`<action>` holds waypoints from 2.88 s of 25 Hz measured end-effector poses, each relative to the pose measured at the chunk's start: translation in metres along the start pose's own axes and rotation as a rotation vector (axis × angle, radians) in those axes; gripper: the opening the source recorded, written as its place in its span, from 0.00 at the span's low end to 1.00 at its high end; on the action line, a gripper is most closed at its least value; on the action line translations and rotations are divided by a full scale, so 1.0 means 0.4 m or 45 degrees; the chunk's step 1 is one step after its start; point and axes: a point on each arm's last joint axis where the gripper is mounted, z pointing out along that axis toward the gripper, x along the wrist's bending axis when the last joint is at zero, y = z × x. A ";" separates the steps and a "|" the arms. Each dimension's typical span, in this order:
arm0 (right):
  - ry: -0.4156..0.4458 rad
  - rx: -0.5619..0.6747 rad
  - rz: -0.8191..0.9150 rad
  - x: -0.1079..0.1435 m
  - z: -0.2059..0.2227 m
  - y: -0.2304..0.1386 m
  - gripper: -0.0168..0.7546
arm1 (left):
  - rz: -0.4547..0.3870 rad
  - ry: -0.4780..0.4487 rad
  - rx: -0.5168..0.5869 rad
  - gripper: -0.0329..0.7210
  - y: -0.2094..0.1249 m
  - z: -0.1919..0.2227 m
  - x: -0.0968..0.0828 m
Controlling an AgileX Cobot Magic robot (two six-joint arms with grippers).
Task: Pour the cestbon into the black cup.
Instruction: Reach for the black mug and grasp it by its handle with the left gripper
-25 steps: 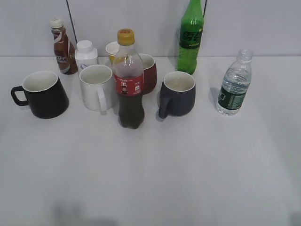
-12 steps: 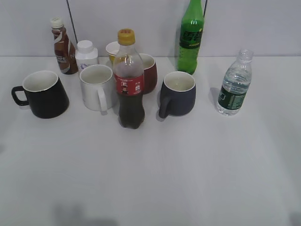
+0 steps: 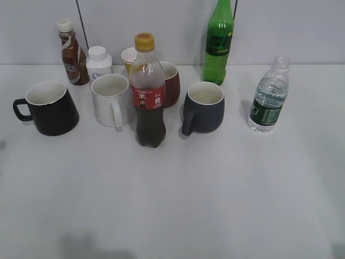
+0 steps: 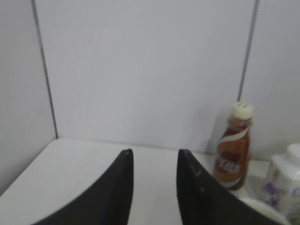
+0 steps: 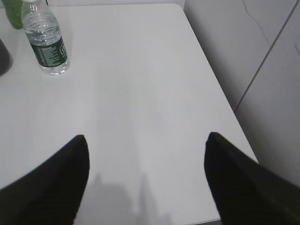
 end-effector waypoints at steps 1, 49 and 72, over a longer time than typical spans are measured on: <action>0.000 0.000 0.000 0.000 0.000 0.000 0.78 | -0.004 0.012 0.005 0.38 -0.024 0.006 0.007; 0.000 0.000 0.000 0.000 0.000 0.000 0.78 | 0.099 -0.270 0.259 0.51 -0.409 0.288 -0.012; 0.000 0.000 0.000 0.000 0.000 0.000 0.78 | 0.120 -0.332 0.219 0.30 -0.419 0.328 -0.021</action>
